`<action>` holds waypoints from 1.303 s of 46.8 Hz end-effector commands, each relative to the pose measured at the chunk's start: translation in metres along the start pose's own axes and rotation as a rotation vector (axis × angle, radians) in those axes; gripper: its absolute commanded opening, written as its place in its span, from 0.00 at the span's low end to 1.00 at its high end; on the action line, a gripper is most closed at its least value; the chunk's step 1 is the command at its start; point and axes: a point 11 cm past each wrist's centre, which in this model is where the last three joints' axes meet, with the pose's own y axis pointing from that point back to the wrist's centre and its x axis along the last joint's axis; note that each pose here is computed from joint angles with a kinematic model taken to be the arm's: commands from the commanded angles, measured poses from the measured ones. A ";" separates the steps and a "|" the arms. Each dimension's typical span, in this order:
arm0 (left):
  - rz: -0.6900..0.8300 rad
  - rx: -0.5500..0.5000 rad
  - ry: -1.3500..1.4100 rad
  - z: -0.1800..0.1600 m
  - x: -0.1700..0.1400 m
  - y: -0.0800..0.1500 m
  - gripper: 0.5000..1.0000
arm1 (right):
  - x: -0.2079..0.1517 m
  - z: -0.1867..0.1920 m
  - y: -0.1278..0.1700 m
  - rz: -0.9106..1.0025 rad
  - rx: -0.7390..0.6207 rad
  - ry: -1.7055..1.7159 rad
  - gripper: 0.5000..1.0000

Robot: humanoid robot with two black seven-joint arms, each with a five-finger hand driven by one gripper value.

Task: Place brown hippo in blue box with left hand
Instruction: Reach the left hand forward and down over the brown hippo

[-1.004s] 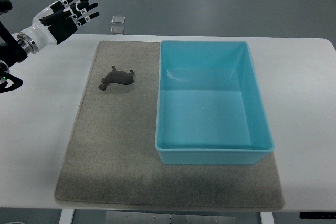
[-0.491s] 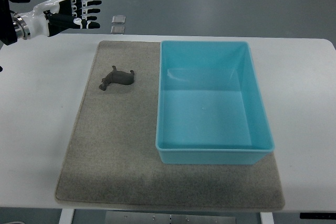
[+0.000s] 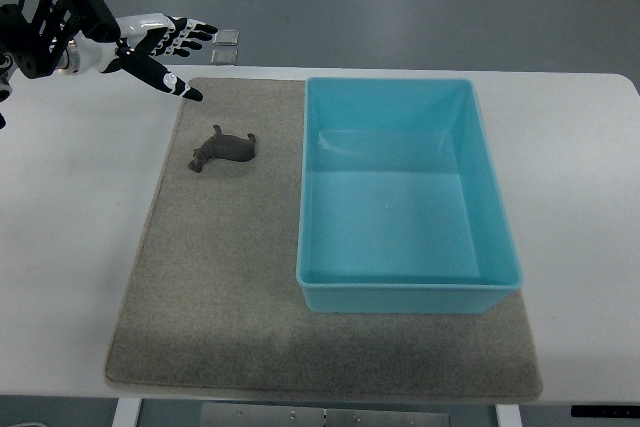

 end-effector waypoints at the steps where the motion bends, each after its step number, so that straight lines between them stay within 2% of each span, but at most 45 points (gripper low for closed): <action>1: -0.025 0.024 -0.077 0.001 -0.006 -0.002 0.99 | 0.000 0.000 0.000 0.000 0.000 0.000 0.87; 13: -0.088 0.076 -0.298 0.008 -0.018 -0.005 0.99 | 0.000 0.000 0.000 0.000 0.000 0.000 0.87; 26: -0.172 0.087 -0.372 0.006 -0.044 -0.010 0.99 | 0.000 0.000 0.000 0.000 0.000 0.000 0.87; 50: -0.126 0.108 -0.413 -0.005 -0.057 -0.020 0.97 | 0.000 0.000 0.000 0.000 0.000 0.000 0.87; 55: -0.139 0.090 -0.409 -0.003 -0.071 -0.029 0.97 | 0.000 0.000 0.000 0.000 0.000 0.000 0.87; 61: -0.109 0.074 -0.415 0.000 -0.074 -0.034 0.98 | 0.000 0.000 0.000 0.000 0.000 0.000 0.87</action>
